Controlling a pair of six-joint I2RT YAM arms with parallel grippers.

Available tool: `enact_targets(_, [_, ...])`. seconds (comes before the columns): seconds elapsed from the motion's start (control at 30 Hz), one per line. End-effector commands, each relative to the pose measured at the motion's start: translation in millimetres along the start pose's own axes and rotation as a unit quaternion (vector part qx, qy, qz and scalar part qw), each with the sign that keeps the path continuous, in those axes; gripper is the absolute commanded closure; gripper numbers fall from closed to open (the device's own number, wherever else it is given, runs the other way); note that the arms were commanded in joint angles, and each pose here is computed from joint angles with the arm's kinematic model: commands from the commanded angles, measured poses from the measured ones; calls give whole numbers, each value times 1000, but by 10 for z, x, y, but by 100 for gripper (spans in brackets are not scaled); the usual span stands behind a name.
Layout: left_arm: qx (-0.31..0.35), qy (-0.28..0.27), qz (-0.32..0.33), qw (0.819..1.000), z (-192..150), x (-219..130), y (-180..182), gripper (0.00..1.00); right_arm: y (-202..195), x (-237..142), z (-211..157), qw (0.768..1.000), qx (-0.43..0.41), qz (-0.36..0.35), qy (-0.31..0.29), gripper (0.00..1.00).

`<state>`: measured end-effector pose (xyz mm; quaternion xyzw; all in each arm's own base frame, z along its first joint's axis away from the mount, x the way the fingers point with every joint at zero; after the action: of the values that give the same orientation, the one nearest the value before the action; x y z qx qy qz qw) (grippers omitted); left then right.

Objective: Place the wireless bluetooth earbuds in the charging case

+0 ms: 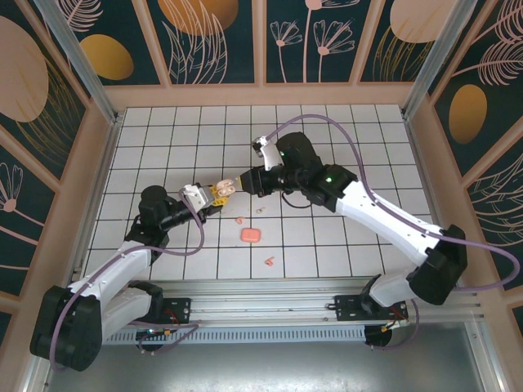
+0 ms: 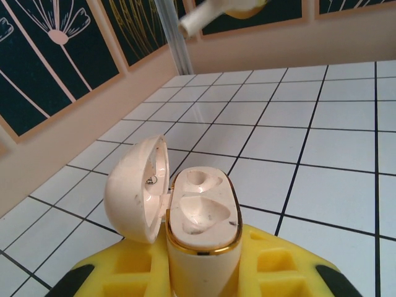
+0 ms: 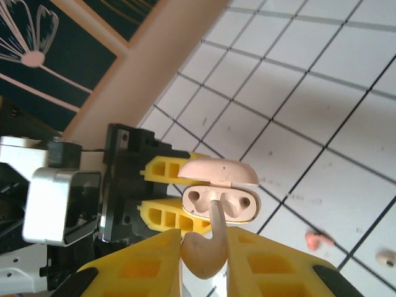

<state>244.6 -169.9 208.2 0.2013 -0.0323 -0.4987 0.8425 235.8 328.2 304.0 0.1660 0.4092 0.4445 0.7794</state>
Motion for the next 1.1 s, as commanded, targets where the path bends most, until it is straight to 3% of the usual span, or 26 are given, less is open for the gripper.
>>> enact_targets(0.0, [32, -2, -2, 999, 78, 9, 37, 87, -77, 51, -92, 997, 46, -1, 62, 78])
enact_targets(0.33, [39, 7, -11, 999, 25, 21, 10, 87, -241, 139, -56, 983, 138, 39, 115, 79])
enact_targets(1.07, [56, 13, -16, 998, 9, 12, -11, 87, -328, 417, -119, 964, 186, 45, 184, 79])
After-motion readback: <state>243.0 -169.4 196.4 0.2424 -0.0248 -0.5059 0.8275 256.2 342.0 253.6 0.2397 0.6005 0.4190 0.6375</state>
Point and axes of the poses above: each hand's point on the last joint's axis, 136 mm out from that joint toward the fingers, its own x axis out along the fingers, its own y axis along the line the jaws close on, z = x × y, the point moved 4 cm from there along -x, back along the fingers, and after that the axes turned 7 degrees about x, right-handed, at the moved point
